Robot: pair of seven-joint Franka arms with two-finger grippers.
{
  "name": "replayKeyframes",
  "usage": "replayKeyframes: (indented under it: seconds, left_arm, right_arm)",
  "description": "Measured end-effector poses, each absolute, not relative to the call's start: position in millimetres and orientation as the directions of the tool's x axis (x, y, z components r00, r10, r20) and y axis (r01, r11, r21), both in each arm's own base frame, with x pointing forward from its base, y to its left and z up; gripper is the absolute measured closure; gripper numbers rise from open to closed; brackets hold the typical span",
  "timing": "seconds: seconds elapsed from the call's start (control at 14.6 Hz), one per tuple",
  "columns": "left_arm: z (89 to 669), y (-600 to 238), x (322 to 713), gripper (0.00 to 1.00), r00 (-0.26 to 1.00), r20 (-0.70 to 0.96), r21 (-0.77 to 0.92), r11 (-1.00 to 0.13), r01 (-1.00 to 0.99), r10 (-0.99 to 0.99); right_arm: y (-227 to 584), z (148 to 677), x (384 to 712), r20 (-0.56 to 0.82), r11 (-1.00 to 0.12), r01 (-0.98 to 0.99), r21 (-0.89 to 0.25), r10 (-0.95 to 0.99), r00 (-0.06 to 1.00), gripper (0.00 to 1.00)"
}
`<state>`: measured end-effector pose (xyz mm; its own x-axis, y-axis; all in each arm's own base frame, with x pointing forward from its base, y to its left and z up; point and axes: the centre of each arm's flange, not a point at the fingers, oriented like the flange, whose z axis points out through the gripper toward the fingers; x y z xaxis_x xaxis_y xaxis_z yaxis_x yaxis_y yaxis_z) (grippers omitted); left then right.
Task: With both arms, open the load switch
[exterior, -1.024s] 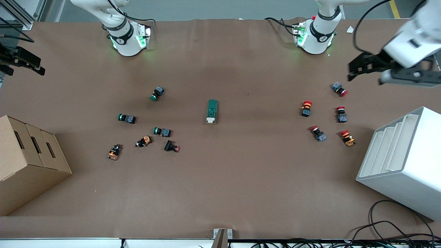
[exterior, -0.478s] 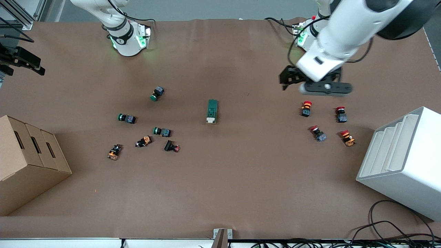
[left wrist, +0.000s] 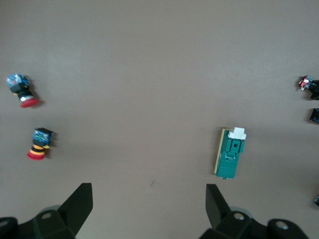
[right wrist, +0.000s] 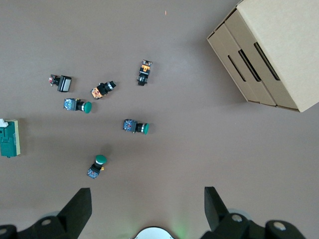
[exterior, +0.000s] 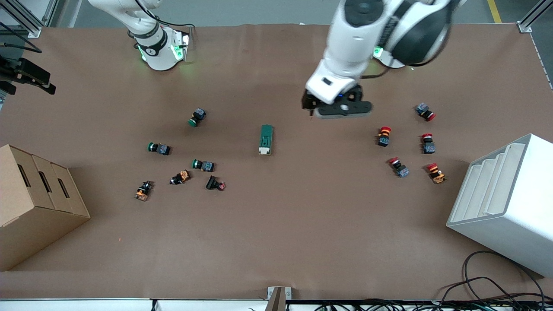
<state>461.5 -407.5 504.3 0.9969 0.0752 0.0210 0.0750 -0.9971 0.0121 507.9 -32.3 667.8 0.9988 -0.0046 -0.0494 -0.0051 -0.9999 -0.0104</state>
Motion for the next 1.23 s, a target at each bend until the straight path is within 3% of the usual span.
replayKeyframes:
  seconds: [0.41, 0.96, 1.23]
  left_arm:
    - [431.7, -502.4, 393.6, 0.00, 0.987, 0.104, -0.090, -0.987, 0.131, 0.122]
    - [304.5, -600.1, 253.9, 0.00, 0.925, 0.321, -0.149, -0.954, 0.259, 0.201]
    - [258.1, -606.7, 172.8, 0.00, 0.867, 0.464, -0.099, -0.962, 0.255, 0.182]
  right_arm:
    - [-33.8, 672.7, 507.6, -0.039, -1.000, -0.008, -0.010, -0.007, 0.999, 0.00]
    - [-43.3, 667.5, 512.0, -0.040, -1.000, -0.026, -0.009, -0.026, 0.999, 0.00]
    - [-43.7, 629.8, 537.6, -0.095, -1.000, -0.026, -0.008, -0.025, 0.995, 0.00]
